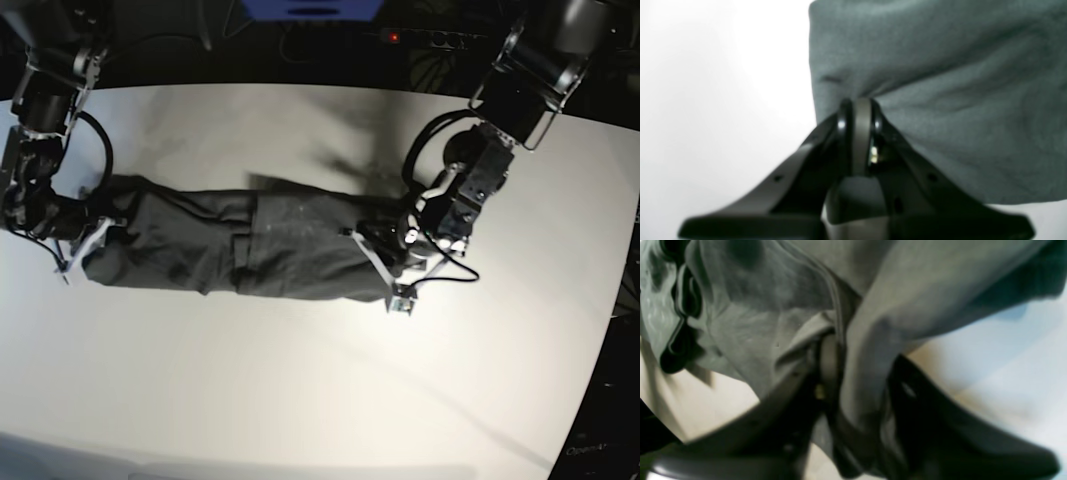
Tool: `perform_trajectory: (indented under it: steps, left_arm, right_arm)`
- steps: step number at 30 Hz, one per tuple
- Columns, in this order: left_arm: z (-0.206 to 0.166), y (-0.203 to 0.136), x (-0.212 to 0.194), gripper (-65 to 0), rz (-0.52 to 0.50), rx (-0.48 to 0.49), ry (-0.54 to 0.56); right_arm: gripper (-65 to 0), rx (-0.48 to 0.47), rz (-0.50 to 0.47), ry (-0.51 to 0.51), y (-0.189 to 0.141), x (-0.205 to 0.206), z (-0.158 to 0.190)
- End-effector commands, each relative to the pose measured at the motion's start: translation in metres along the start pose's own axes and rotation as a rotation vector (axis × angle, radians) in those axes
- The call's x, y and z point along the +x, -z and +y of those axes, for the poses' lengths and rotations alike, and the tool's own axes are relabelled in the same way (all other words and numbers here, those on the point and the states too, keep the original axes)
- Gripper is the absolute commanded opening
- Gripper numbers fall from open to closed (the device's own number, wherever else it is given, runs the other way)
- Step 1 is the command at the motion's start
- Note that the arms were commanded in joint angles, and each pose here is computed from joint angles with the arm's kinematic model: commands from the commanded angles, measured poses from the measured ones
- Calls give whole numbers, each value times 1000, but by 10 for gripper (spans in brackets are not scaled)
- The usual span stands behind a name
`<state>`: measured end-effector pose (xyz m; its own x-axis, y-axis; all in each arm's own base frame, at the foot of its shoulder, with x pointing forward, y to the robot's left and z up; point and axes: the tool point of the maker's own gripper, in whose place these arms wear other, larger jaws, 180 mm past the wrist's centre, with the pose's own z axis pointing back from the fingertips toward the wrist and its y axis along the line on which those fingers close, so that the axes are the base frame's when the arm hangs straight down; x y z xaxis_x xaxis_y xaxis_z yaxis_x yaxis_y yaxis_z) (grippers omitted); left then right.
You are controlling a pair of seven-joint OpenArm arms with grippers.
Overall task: Fold the T-shirt properly
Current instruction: 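Press the folded shirt flat with both grippers on the table, then lift the shirt end with the right gripper and fold it toward the left gripper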
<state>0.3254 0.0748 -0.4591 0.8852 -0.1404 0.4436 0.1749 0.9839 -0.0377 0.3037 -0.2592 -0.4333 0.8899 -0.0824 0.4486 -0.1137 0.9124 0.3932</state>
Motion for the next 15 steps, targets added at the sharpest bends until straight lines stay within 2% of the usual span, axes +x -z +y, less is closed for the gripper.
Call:
perform_trajectory:
  steps: [1,5,9,15]
  left_arm:
    - [33,1,-101,-616,362,109,-36]
    - [31,1,-101,-616,365,106,-37]
    - [30,1,-100,-616,363,104,-37]
    - [30,1,-100,-616,363,103,-37]
  right_arm:
    - [-580,-32,14,-24,-9,8,-9]
    - [-644,-49,9,-52,-15,19,-13]
    - [-646,-67,18,-76,-25,35,-16]
    - [-646,-89,2,-182,-39,61,7]
